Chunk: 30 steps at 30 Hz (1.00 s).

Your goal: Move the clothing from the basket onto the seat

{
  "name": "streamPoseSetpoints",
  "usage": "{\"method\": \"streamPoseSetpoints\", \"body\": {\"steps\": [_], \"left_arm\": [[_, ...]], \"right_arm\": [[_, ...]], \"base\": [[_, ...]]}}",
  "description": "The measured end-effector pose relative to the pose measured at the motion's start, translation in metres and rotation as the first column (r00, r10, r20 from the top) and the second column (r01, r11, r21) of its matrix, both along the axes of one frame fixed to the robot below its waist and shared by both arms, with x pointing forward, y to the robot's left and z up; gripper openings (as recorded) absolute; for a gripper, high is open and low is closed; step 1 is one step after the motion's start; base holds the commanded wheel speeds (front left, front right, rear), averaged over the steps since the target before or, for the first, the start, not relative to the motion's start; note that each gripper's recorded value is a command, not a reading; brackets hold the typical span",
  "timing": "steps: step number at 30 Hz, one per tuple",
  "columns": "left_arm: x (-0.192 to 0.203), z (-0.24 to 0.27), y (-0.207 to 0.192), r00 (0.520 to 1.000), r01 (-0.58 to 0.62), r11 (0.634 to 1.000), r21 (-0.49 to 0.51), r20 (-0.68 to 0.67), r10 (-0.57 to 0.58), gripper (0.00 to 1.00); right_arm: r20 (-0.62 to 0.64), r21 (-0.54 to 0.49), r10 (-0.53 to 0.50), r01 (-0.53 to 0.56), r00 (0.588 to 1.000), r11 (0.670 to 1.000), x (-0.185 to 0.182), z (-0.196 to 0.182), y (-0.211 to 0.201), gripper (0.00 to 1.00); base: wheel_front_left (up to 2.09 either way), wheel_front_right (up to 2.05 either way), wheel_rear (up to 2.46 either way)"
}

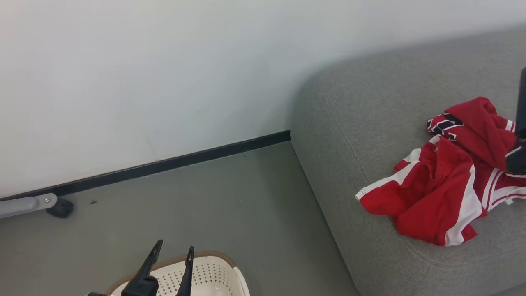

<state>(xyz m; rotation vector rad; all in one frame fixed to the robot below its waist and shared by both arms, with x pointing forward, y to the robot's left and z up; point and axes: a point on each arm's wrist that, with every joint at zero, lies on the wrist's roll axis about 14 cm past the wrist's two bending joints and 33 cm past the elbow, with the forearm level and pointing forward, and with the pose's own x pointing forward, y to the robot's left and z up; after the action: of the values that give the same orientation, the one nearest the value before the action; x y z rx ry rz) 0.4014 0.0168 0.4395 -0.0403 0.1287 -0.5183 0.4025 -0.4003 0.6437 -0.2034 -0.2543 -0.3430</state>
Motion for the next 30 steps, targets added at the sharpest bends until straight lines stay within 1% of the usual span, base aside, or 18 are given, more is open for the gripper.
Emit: {"method": "streamPoseSetpoints", "body": {"steps": [4, 9, 10, 14, 19, 23, 30], "left_arm": [[-0.001, 0.008, 0.008, 0.999, -0.036, 0.999, -0.005, 0.017, 0.036, 1.0], [-0.005, 0.016, 0.023, 0.995, -0.089, 0.996, -0.003, 0.036, 0.089, 1.0], [-0.007, 0.021, 0.029, 0.993, -0.111, 0.994, -0.003, 0.048, 0.111, 1.0], [-0.011, 0.029, 0.044, 0.984, -0.162, 0.987, -0.005, 0.07, 0.162, 1.0], [-0.017, 0.037, 0.068, 0.968, -0.234, 0.972, -0.006, 0.093, 0.233, 1.0], [-0.023, 0.041, 0.087, 0.95, -0.293, 0.956, -0.009, 0.107, 0.292, 1.0], [-0.038, 0.04, 0.117, 0.919, -0.38, 0.925, -0.007, 0.106, 0.379, 1.0]], "right_arm": [[0.033, 0.01, 0.111, -0.112, 0.993, 0.994, -0.001, -0.003, 0.036, 1.0], [0.088, 0.028, 0.216, -0.219, 0.972, 0.975, -0.01, -0.002, 0.074, 1.0], [0.112, 0.037, 0.261, -0.267, 0.959, 0.963, -0.015, -0.002, 0.091, 1.0], [0.142, 0.066, 0.34, -0.352, 0.93, 0.934, -0.024, -0.007, 0.123, 1.0], [0.178, 0.101, 0.44, -0.461, 0.88, 0.882, -0.03, -0.011, 0.166, 1.0], [0.177, 0.132, 0.5, -0.524, 0.848, 0.841, -0.034, -0.021, 0.195, 1.0], [0.159, 0.189, 0.575, -0.596, 0.803, 0.78, -0.037, -0.039, 0.234, 1.0]], "base": [[0.0, 0.0, 0.0], [0.0, 0.0, 0.0], [0.0, 0.0, 0.0], [0.0, 0.0, 0.0], [0.0, 0.0, 0.0], [0.0, 0.0, 0.0], [0.0, 0.0, 0.0]]}}
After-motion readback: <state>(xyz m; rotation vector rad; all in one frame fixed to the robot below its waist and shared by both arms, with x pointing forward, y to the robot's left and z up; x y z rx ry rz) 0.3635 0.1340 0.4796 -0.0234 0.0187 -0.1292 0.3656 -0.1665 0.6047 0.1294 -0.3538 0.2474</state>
